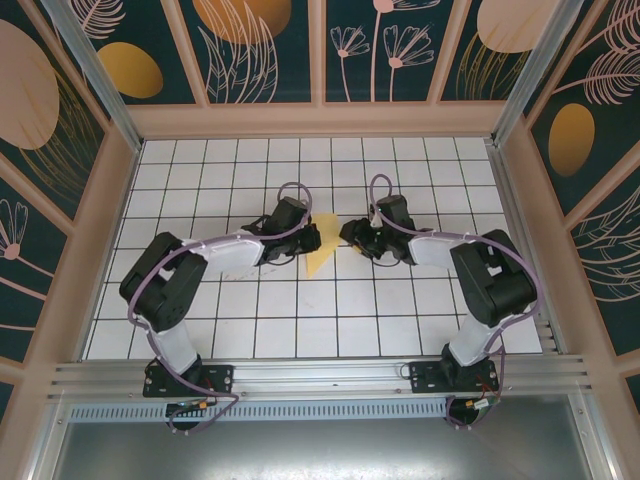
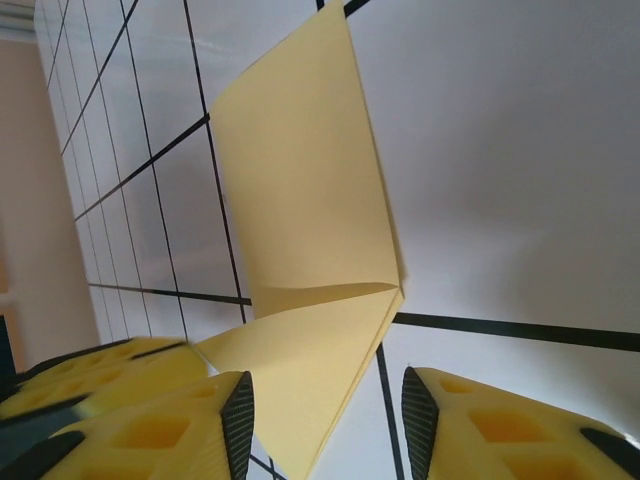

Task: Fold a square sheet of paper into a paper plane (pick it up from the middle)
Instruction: Fourth fold the wing at the center of the table.

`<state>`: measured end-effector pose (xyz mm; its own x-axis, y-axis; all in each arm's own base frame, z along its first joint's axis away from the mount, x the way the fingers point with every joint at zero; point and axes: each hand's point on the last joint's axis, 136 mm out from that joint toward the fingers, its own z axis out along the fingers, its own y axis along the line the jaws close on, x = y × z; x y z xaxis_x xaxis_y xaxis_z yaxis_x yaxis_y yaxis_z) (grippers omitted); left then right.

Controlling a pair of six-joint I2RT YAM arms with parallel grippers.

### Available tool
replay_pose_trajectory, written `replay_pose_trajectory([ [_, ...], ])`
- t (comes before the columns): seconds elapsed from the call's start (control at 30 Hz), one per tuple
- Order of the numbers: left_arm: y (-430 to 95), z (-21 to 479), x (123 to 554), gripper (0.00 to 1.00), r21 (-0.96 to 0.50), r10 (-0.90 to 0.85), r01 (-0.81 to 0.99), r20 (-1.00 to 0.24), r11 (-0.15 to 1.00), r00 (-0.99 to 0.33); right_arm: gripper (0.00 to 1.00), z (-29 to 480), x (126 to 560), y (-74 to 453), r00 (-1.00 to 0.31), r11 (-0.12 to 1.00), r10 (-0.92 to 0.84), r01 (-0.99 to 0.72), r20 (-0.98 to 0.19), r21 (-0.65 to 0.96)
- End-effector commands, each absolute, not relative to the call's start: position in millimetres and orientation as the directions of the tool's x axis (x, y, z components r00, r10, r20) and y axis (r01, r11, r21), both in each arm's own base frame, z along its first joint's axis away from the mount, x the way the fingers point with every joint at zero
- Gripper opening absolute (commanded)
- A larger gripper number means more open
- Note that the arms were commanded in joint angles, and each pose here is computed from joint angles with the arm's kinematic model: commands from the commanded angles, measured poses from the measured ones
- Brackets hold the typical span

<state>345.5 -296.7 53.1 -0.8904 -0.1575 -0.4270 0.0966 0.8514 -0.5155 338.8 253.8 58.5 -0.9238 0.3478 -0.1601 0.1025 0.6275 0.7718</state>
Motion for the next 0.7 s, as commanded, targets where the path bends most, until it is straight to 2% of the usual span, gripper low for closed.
replay_pose_trajectory([
  [0.0,-283.1,31.6,345.9,0.06,-0.433,-0.155,0.044,-0.414,0.901,-0.897,0.45,57.8,340.5,268.1,-0.935,0.602,0.327,0.092,-0.139,0.794],
  [0.33,-267.5,5.2,340.0,0.01,-0.361,-0.155,-0.005,-0.387,0.932,-0.909,0.41,45.2,345.5,280.8,-0.946,0.621,0.304,0.107,-0.113,0.776],
  [0.67,-265.0,0.3,337.3,0.01,-0.356,-0.159,-0.015,-0.378,0.934,-0.912,0.38,32.0,348.9,277.5,-0.939,0.647,0.332,0.16,-0.087,0.746],
])
